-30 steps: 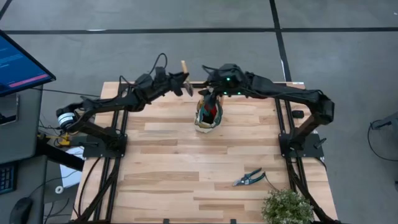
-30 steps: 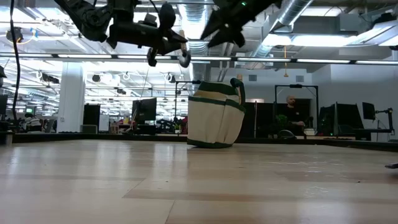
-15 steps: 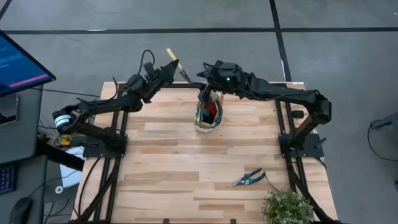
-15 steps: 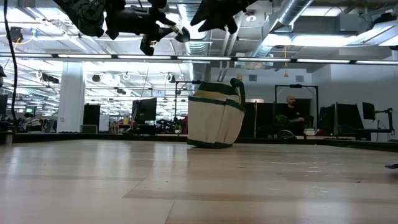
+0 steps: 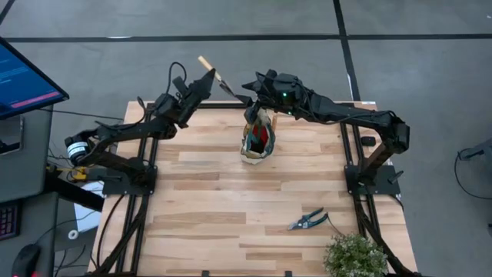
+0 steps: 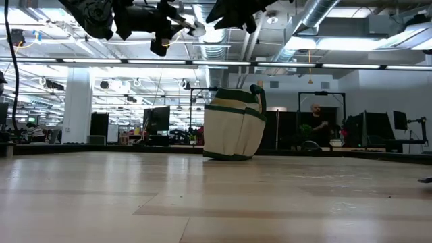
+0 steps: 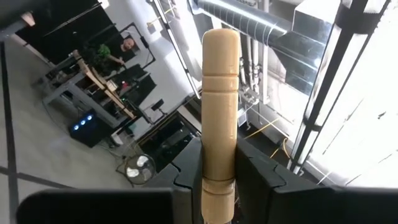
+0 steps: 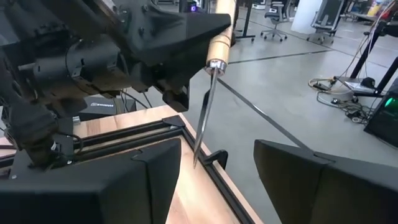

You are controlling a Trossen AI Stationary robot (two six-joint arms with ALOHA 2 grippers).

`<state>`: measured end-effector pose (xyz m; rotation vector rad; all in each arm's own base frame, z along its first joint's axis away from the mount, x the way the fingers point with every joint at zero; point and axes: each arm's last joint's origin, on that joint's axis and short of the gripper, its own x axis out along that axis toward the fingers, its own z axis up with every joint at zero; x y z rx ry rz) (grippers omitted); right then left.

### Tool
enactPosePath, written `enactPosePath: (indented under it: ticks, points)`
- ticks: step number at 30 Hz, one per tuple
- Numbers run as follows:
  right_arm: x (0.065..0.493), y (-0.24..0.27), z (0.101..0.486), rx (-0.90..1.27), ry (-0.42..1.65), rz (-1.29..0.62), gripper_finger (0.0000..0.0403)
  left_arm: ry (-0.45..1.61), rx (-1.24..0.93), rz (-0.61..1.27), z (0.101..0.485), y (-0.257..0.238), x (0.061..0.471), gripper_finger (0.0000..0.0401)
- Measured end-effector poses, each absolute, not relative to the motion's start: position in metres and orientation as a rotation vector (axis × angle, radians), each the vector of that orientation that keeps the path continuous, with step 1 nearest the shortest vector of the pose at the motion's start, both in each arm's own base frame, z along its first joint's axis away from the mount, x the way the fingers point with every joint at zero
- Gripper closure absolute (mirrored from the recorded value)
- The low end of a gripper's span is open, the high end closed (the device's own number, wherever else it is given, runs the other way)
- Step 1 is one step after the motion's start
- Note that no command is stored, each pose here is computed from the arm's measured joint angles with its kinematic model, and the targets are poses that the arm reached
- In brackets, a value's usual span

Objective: Pick & Place Garden tools in Gardening bag
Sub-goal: Put the brown trowel into the gardening bag

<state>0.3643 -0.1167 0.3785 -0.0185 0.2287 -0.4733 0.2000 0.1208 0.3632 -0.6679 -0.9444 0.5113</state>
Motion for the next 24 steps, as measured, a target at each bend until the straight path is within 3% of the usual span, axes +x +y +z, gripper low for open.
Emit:
enactPosePath:
  ticks: [24]
  points:
    - [0.376,-0.117,0.372,-0.049,0.194,-0.439,0.0221,-0.958,-0.71,0.448,0.365,0.111,0.23,0.0334]
